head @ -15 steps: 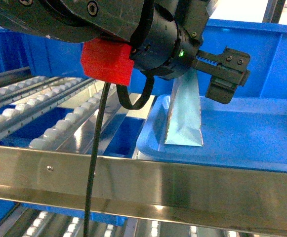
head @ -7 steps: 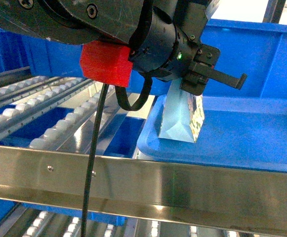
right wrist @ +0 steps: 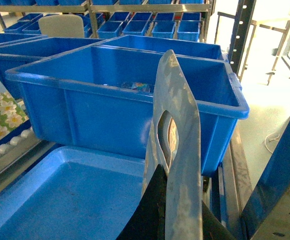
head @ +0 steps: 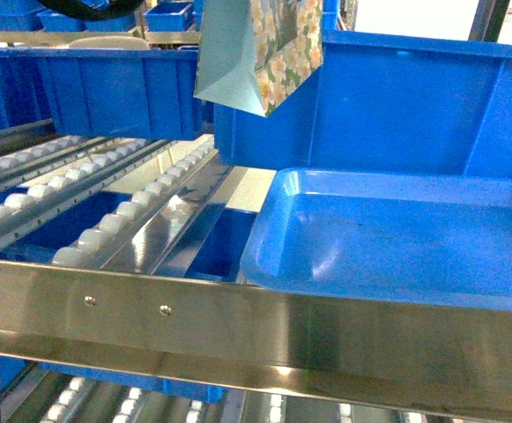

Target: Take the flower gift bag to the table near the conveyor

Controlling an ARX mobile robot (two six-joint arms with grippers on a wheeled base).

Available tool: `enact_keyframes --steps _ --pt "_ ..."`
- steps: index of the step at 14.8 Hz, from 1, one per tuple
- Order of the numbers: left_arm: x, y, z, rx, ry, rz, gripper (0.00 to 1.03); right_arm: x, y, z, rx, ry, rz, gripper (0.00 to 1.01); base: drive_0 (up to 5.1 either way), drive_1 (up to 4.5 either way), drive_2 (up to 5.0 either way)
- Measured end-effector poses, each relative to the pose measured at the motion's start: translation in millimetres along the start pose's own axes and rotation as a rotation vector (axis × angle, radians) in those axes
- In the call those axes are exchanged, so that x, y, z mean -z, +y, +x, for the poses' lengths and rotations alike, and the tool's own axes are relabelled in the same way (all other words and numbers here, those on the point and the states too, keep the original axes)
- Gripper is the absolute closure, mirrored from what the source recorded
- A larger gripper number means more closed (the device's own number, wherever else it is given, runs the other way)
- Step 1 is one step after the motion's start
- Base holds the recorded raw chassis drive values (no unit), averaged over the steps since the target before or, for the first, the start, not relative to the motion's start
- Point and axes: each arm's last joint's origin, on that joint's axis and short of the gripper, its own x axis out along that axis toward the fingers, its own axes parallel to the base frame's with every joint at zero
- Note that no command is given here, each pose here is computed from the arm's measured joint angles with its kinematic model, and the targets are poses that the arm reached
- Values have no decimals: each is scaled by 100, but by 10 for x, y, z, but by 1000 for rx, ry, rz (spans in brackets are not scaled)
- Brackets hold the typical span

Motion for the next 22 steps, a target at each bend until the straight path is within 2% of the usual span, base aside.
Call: enact_keyframes --steps 2,3,5,6,12,22 --pt "-18 -55 -177 -17 9 -11 101 0 0 0 0 0 0 99 0 0 0" --pt "-15 -78 -243 -38 5 -13 101 0 0 0 0 0 0 99 0 0 0" --pt "20 -71 -392 -113 -15 -39 101 0 0 0 0 0 0 99 0 0 0" --pt "32 -61 -382 -122 -9 -38 101 -1 0 -1 0 -1 0 99 -4 -97 88" --pt "42 -72 -375 -116 -6 -38 101 2 -1 3 1 1 1 99 -347 -66 384" --pt "51 -66 -370 -120 -3 -37 101 -8 4 -10 0 -6 -3 99 -462 41 397"
